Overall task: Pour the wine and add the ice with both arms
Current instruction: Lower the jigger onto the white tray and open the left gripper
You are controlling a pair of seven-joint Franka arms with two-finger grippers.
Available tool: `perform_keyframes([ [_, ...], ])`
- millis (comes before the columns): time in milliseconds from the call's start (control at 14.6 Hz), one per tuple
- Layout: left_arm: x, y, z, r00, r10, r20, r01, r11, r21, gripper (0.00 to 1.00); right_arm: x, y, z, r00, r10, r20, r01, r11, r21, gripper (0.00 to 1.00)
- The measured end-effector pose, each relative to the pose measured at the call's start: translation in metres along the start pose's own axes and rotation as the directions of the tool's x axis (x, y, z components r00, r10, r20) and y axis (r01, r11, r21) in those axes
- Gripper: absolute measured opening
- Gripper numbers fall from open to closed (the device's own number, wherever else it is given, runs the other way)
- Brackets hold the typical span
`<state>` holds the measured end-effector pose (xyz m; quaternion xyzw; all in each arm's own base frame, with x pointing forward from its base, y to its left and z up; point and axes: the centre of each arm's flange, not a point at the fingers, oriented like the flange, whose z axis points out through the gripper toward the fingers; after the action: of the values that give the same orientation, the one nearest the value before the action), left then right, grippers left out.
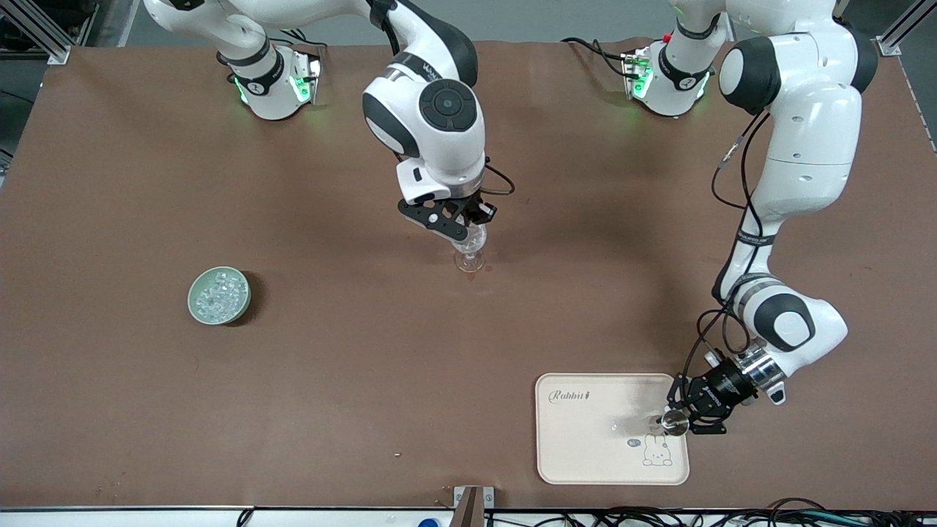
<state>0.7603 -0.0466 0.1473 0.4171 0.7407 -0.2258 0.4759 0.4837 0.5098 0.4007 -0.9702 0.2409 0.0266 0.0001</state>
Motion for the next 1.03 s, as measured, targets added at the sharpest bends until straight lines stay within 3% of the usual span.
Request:
perform_keyframes([
  [411,-0.001,-0.016,0.019,0.999,-0.043,0.016,0.043,0.999,-0.015,0.22,-0.001,0.000,0.011,1.000,-0.002,0.007,0.002,1.000,-0.016,0.24],
  [753,0.006,-0.001,0.003,0.998,-0.052,0.030,0.053,0.998,-0.030,0.64,0.000,-0.001,0.015,1.000,-0.002,0.010,0.002,1.000,-0.020,0.24],
  [1027,0.002,0.012,-0.016,0.996,-0.011,0.086,0.006,0.999,0.052,1.00,0.002,-0.001,0.015,1.000,0.001,0.009,-0.001,1.000,-0.018,0.24],
])
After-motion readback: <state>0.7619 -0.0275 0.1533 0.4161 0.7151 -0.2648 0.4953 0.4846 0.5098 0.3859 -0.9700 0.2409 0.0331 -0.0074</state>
